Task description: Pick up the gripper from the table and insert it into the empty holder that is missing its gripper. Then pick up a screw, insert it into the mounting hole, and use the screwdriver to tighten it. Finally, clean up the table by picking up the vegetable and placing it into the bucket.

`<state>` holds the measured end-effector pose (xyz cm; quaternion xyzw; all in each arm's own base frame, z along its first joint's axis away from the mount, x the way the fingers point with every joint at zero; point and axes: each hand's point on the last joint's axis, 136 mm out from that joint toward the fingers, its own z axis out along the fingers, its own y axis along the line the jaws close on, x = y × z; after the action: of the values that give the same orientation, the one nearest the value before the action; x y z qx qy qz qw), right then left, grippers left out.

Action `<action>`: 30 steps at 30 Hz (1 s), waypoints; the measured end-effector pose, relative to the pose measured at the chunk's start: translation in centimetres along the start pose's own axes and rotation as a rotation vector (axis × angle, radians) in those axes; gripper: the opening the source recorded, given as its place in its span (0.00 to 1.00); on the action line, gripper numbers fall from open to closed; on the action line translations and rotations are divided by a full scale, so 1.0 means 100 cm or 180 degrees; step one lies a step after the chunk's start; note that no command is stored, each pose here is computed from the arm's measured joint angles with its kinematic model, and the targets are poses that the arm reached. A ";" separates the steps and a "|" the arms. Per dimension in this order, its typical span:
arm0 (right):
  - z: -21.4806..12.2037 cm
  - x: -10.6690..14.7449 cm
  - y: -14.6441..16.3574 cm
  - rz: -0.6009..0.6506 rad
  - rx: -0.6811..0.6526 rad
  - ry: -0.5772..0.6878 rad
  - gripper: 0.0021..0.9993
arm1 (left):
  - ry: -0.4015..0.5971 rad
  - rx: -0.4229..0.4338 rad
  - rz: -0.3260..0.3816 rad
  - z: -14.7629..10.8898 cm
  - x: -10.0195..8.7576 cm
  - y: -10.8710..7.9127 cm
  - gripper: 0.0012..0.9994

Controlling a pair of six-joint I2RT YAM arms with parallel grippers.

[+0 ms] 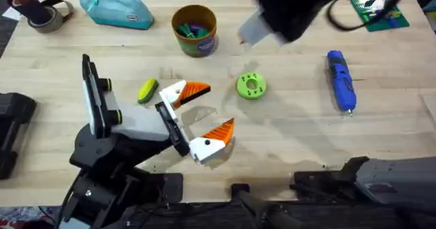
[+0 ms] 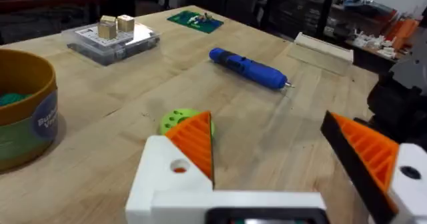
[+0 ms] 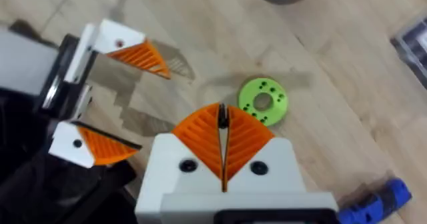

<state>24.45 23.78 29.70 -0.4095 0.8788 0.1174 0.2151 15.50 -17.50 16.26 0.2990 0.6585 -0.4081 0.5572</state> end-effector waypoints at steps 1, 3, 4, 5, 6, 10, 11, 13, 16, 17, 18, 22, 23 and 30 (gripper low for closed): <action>0.003 -0.002 0.009 -0.0104 -0.0052 0.0010 0.00 | 0.0000 -0.0001 0.0000 0.000 0.000 0.000 1.00; 0.007 -0.005 0.024 -0.0286 -0.0140 0.0007 0.00 | 0.0000 -0.0001 0.0000 0.000 0.000 0.000 1.00; 0.008 -0.007 0.032 -0.0367 -0.0177 -0.0019 0.00 | 0.0000 -0.0001 0.0000 0.000 0.000 0.000 1.00; 0.008 -0.009 0.038 -0.0429 -0.0205 -0.0043 0.00 | 0.0000 -0.0002 0.0000 0.000 0.000 0.000 1.00; 0.008 -0.010 0.043 -0.0485 -0.0233 -0.0064 0.00 | 0.0000 -0.0002 0.0000 0.000 0.000 0.000 1.00; 0.008 -0.014 0.056 -0.0626 -0.0303 -0.0119 0.00 | -0.0001 -0.0004 0.0000 0.000 0.000 0.000 1.00; 0.008 -0.014 0.058 -0.0640 -0.0309 -0.0122 0.00 | -0.0001 -0.0004 0.0000 0.000 0.000 0.000 1.00; 0.007 -0.014 0.058 -0.0649 -0.0311 -0.0128 0.00 | -0.0001 -0.0009 0.0000 0.000 0.000 0.000 1.00; 0.007 -0.014 0.059 -0.0695 -0.0330 -0.0132 0.00 | 0.0000 -0.0012 -0.0001 0.000 0.000 0.001 1.00; 0.007 -0.015 0.059 -0.0715 -0.0338 -0.0137 0.00 | 0.0002 -0.0012 0.0005 0.000 0.000 0.001 1.00; 0.007 -0.015 0.060 -0.0736 -0.0347 -0.0141 0.00 | 0.0004 -0.0010 0.0023 0.000 0.000 0.001 1.00; 0.007 -0.016 0.063 -0.0810 -0.0399 -0.0163 0.00 | 0.0026 0.0080 0.0218 0.000 0.002 -0.004 1.00; 0.007 -0.016 0.063 -0.0823 -0.0407 -0.0170 0.00 | 0.0029 0.0099 0.0252 0.000 0.002 -0.005 1.00; 0.007 -0.016 0.064 -0.0883 -0.0422 -0.0180 0.00 | 0.0037 0.0166 0.0364 0.000 0.003 -0.009 1.00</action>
<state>20.62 29.23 30.08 -0.5368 0.7977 0.1558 0.2264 14.68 -17.92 16.15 0.3528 0.6327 -0.3909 0.5678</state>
